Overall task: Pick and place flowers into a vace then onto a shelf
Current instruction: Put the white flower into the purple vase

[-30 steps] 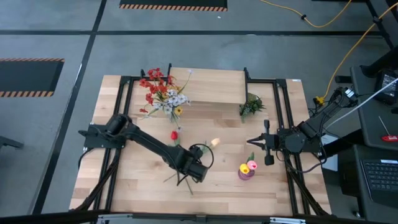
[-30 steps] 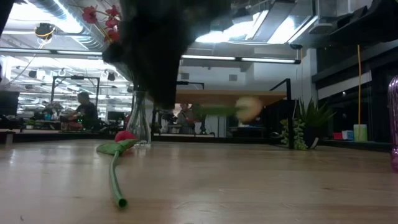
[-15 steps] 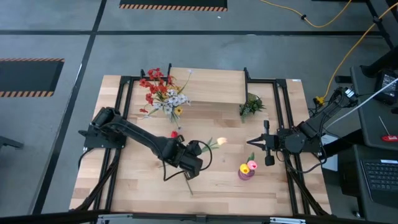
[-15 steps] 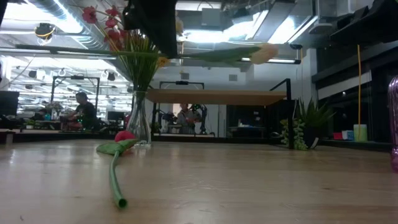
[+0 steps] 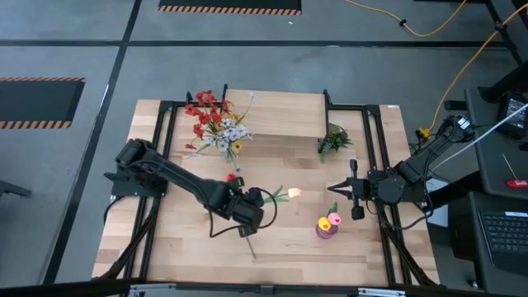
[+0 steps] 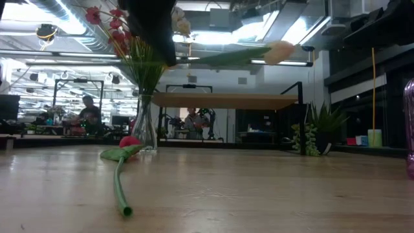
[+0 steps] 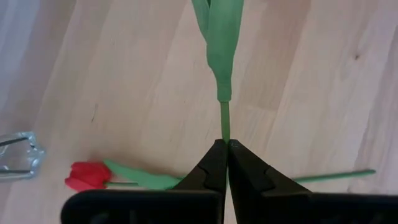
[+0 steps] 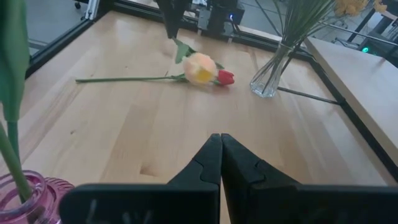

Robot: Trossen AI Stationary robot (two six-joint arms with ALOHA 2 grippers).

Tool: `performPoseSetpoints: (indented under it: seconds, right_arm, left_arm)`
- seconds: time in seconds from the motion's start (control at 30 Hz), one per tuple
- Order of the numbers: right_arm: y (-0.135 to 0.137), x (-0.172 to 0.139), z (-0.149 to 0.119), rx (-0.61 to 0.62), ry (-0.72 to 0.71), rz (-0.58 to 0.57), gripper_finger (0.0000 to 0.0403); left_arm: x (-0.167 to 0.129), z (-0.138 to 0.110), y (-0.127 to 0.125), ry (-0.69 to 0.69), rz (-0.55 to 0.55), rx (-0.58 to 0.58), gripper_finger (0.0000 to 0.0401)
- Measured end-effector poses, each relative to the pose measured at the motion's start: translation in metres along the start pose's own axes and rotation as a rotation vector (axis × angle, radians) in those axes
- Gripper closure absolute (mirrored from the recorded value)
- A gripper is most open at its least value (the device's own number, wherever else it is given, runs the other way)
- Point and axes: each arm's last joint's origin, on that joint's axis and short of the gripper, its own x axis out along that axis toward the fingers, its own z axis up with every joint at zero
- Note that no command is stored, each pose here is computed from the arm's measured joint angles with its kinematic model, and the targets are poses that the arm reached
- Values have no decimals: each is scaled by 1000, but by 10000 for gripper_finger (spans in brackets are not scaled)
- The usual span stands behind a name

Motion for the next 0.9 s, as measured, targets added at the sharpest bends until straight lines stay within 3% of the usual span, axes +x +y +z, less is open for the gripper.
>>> performPoseSetpoints:
  seconds: [0.43,0.73,0.9]
  right_arm:
    - [0,0,2,9,-17,0,396]
    - [0,0,9,49,-75,2,395]
    - [0,-1,12,72,-104,3,395]
  left_arm:
    - [24,-31,31,-349,-173,-10,398]
    - [41,-21,56,-684,-293,106,398]
    - [44,-15,70,-813,-284,127,398]
